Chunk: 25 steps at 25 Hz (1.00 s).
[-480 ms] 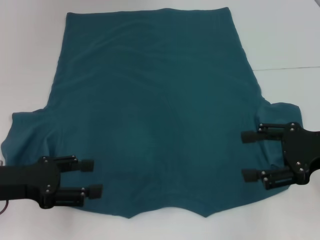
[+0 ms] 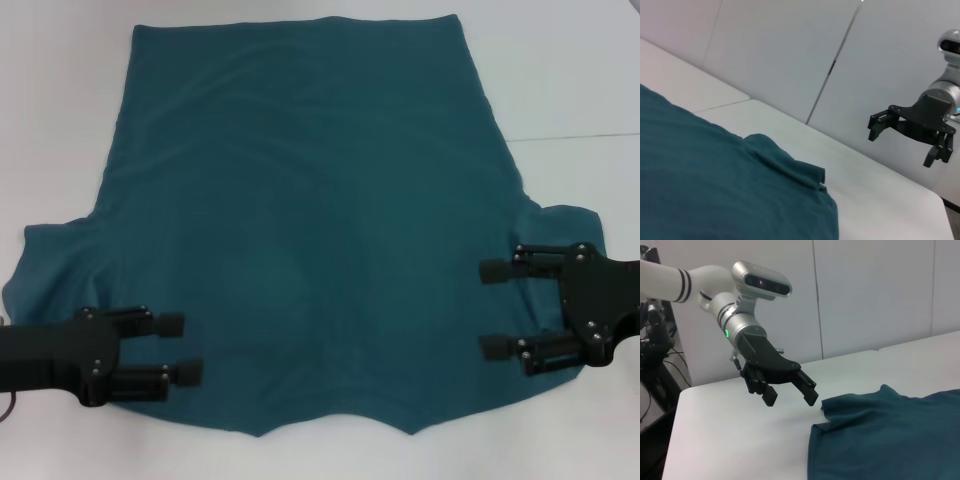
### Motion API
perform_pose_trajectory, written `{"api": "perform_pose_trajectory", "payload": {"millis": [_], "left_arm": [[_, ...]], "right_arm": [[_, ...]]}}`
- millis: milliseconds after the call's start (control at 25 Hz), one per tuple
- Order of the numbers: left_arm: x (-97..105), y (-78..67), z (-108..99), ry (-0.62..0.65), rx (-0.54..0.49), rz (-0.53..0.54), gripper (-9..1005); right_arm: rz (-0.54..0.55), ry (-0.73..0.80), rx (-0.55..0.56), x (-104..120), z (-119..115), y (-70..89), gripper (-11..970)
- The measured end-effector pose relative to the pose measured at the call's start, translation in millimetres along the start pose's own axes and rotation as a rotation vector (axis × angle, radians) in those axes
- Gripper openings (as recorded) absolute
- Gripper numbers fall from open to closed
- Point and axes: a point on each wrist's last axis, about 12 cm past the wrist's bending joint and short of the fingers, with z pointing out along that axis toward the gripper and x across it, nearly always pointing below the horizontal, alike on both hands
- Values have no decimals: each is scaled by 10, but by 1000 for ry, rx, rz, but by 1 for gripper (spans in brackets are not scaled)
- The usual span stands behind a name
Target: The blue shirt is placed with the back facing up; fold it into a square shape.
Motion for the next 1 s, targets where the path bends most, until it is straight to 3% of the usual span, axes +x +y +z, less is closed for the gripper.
{"api": "perform_pose_trajectory", "payload": {"millis": [320,600,880,1000], "left_arm": [[-13,1,10,-7,-4,-35,829],[-107,17,-85,-7,-60,-158,827],[-197,20,-396,28,-236,-312,830],[-166,58,-553,56,-378,-390,833]], "right_arm": [[8,-3,18,-2,15,-21,924],[32,-1,39,-14,20,-50,924],[30,2,50,-47,12,-83,924],[27,4,59,-54,17,-100,923]]}}
